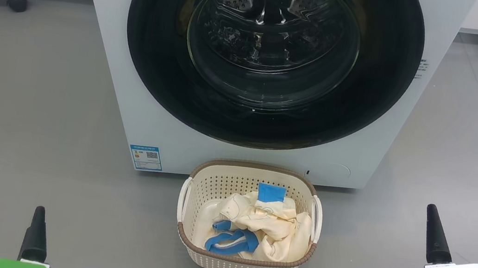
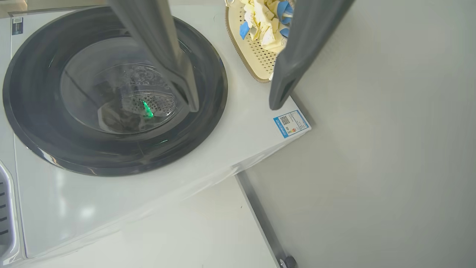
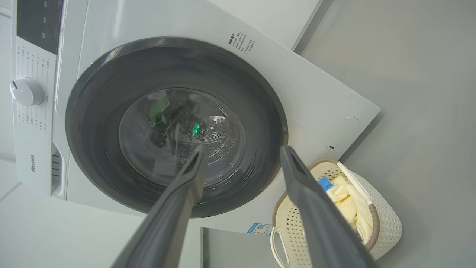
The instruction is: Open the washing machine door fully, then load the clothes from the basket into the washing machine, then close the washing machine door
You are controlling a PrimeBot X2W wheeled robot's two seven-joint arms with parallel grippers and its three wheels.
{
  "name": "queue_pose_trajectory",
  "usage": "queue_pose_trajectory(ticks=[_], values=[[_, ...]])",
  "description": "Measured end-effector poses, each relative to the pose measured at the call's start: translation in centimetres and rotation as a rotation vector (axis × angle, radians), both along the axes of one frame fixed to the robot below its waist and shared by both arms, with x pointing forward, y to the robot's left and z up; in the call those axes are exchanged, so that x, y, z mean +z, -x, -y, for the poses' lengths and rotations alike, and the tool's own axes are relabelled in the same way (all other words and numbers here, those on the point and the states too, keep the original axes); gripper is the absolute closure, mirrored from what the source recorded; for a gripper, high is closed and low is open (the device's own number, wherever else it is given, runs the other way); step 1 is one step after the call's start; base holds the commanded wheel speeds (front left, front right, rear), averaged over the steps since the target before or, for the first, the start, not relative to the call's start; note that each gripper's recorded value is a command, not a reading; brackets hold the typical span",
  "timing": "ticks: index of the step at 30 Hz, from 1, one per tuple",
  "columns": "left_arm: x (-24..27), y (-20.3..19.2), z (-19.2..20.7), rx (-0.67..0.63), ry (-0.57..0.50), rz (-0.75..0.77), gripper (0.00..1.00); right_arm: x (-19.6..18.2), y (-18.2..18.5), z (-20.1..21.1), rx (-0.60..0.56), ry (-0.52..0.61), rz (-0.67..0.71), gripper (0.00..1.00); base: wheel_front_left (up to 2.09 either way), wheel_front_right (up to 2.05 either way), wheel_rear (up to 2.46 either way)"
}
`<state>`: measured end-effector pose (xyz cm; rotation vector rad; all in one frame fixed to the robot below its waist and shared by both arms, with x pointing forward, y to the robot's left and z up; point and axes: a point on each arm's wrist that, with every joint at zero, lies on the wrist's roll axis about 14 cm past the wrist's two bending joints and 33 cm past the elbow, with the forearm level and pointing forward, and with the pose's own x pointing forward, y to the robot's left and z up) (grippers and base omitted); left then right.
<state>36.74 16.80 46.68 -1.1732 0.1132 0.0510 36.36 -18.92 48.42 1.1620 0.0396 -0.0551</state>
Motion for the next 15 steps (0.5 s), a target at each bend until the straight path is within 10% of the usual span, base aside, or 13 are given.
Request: queue_pose_trajectory(ticks=[15], values=[[1.0,-0.3,0.8,-0.060,-0.284,0.058,0.00,1.7,-0.2,-1.1,0.064,0.301,0.069,0.00,0.00,0.00,0.00]])
